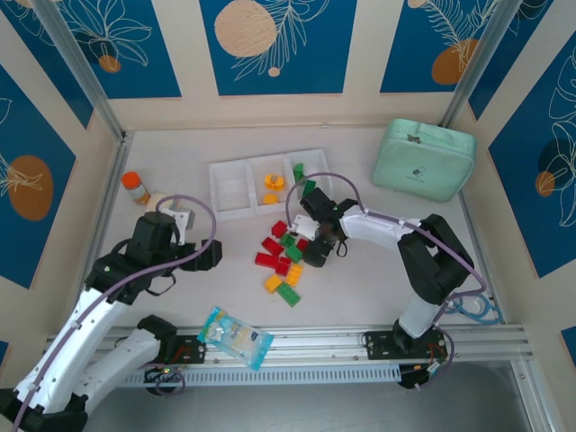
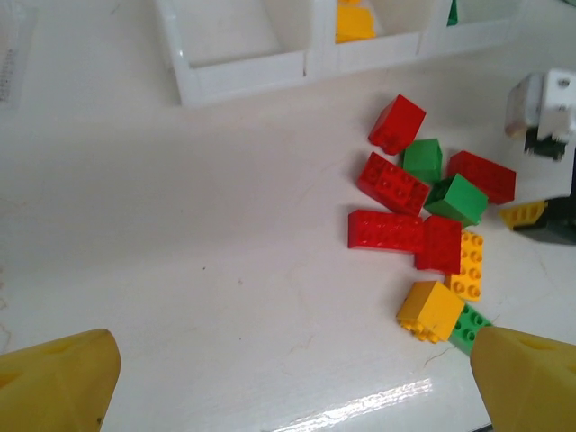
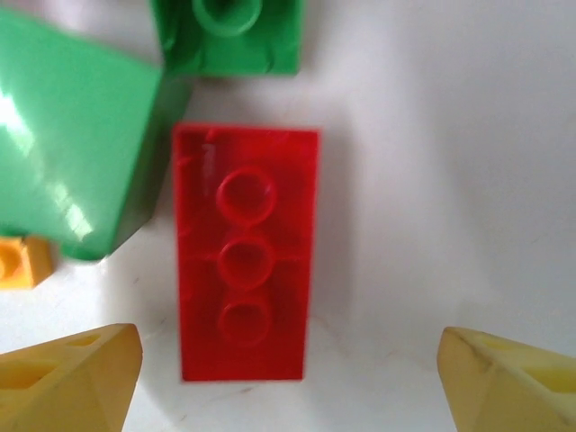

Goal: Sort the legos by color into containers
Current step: Pick up the lego from the center of the table, then place the lego in the container.

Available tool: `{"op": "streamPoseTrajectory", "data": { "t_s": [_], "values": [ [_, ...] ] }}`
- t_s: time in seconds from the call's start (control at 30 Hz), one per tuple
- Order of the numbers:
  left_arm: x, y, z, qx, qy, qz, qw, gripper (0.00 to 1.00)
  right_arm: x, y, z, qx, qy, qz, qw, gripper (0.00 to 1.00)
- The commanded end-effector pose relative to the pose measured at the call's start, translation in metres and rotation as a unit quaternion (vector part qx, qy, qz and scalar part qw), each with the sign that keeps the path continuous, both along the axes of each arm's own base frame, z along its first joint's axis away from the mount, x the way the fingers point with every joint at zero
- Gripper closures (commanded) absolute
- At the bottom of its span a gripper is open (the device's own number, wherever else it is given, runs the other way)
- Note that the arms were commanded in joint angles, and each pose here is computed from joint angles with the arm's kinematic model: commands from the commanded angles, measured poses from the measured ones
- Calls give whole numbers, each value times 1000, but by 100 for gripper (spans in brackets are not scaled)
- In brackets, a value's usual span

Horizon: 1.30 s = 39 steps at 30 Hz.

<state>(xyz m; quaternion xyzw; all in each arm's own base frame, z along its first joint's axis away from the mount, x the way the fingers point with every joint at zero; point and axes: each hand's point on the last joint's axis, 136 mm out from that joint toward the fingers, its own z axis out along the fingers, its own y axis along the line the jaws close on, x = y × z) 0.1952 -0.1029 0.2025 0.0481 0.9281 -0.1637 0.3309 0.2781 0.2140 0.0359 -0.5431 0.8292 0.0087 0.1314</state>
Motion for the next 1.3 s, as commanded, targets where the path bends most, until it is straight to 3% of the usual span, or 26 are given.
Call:
{"op": "streamPoseTrajectory", "data": {
  "t_s": [0.0, 0.4, 0.63, 0.83, 0.9, 1.03, 1.27],
  "values": [
    [-3, 4, 1, 4, -19, -2, 1000, 1, 7, 11, 0, 10, 5, 21, 1000, 15],
    [-3, 5, 5, -1, -40, -3, 999, 1, 2, 13, -17, -17, 28, 29, 999, 29],
    [-3, 5, 5, -2, -41, -3, 999, 1, 9, 4, -24, -52, 13, 7, 999, 47],
    [-1, 6, 4, -2, -42, 0, 999, 0, 3, -1, -19, -61, 40, -15, 997, 51],
    [-1, 6, 4, -3, -41, 0, 999, 1, 0, 0, -15, -61, 52, -21, 997, 60],
    [-1, 5, 3, -4, -39, -1, 999, 1, -4, 4, 5, -35, 61, -34, 997, 79],
    [-1, 6, 5, -6, -43, 0, 999, 1, 10, 25, 79, 102, 37, -97, 989, 86]
  ]
}}
